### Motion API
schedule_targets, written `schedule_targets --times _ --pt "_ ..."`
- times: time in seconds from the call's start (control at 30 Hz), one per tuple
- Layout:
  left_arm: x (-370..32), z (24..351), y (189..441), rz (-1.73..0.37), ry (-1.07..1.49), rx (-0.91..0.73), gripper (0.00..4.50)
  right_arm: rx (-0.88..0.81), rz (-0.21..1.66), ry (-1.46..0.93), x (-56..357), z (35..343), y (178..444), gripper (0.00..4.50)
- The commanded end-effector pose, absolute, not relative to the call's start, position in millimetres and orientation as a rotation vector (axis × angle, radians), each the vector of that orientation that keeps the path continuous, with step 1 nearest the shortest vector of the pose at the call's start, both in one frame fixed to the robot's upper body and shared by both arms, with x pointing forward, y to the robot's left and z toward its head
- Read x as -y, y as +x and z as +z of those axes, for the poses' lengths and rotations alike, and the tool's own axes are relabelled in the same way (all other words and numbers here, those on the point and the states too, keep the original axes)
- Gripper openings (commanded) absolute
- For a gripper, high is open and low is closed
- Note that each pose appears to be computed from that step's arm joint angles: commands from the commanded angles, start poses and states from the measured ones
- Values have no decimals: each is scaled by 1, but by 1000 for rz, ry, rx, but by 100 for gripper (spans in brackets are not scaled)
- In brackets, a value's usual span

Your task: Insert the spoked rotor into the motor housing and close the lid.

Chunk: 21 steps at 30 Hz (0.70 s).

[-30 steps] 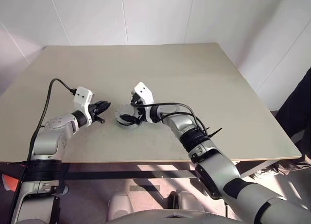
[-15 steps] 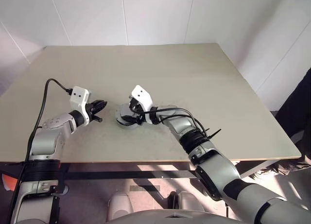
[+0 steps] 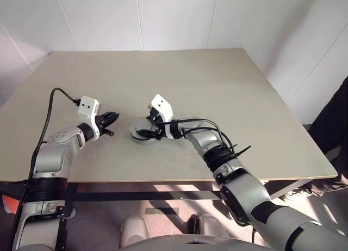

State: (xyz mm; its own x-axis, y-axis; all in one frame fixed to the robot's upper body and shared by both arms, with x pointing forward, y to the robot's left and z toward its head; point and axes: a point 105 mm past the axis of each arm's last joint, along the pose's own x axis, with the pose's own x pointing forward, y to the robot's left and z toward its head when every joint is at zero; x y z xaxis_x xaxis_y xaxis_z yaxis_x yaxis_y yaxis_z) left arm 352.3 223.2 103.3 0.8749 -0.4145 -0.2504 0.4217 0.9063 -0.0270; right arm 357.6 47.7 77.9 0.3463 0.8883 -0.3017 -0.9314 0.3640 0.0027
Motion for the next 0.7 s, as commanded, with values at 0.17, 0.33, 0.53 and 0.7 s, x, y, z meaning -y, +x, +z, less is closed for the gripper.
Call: schedule_targets --times 0.17,0.33,0.53,0.7 --pt "-226 116 355 -428 51 -211 78 -223 1218 -178 -50 90 355 312" --pt "-226 116 355 -427 52 -213 78 -247 1240 -195 -49 83 351 312" --pt "-224 115 355 -434 51 -213 78 -257 1213 -203 -47 80 354 312" --pt "-221 112 354 -441 49 -218 78 -204 1195 -224 -47 89 358 312"
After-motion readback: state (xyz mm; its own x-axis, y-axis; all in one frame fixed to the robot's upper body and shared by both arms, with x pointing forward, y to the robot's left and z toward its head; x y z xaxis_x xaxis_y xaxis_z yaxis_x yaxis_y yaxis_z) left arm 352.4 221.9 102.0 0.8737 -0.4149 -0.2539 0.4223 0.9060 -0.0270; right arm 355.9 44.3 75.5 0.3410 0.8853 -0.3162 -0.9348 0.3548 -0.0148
